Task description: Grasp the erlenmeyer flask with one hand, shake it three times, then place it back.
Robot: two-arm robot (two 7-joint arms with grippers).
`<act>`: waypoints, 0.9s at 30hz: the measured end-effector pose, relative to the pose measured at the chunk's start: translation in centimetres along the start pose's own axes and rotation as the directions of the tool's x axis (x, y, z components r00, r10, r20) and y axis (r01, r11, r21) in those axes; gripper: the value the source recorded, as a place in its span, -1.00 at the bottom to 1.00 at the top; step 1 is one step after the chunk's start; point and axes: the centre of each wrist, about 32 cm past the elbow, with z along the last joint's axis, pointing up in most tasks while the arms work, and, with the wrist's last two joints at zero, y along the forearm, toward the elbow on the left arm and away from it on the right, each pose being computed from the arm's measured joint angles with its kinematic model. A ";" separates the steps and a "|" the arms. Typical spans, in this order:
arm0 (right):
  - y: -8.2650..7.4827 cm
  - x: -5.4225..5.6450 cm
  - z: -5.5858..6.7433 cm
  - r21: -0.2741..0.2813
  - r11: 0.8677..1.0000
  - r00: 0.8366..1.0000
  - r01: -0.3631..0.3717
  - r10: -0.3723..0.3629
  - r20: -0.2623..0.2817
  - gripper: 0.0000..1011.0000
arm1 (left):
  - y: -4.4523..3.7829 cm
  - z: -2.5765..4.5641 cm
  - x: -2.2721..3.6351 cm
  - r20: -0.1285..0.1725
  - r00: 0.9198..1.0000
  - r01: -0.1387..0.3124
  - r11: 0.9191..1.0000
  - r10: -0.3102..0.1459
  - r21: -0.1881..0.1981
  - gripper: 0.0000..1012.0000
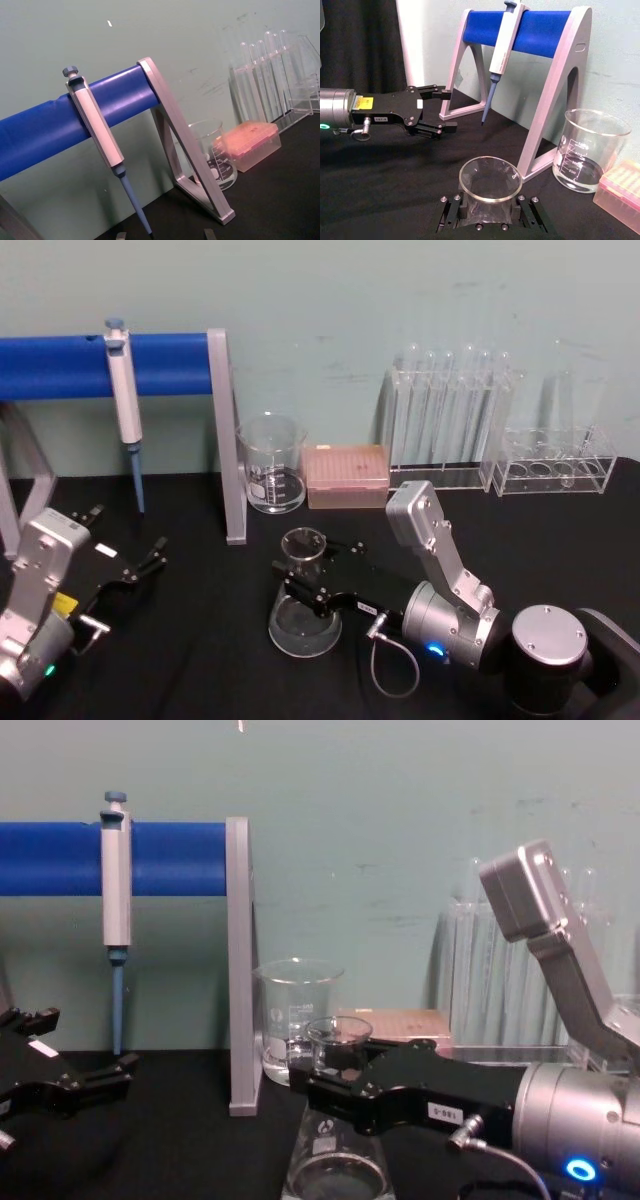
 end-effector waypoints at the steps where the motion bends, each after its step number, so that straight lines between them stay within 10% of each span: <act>1: 0.0 0.0 0.0 0.000 1.000 1.000 0.000 0.000 0.000 -0.11 | 0.00 0.00 0.00 0.000 1.000 0.000 1.000 0.000 0.000 0.98; 27: 0.1 0.1 -0.2 -0.013 1.000 1.000 0.003 -0.003 0.003 -0.11 | 0.00 0.00 0.00 0.000 1.000 0.000 1.000 0.000 0.000 0.98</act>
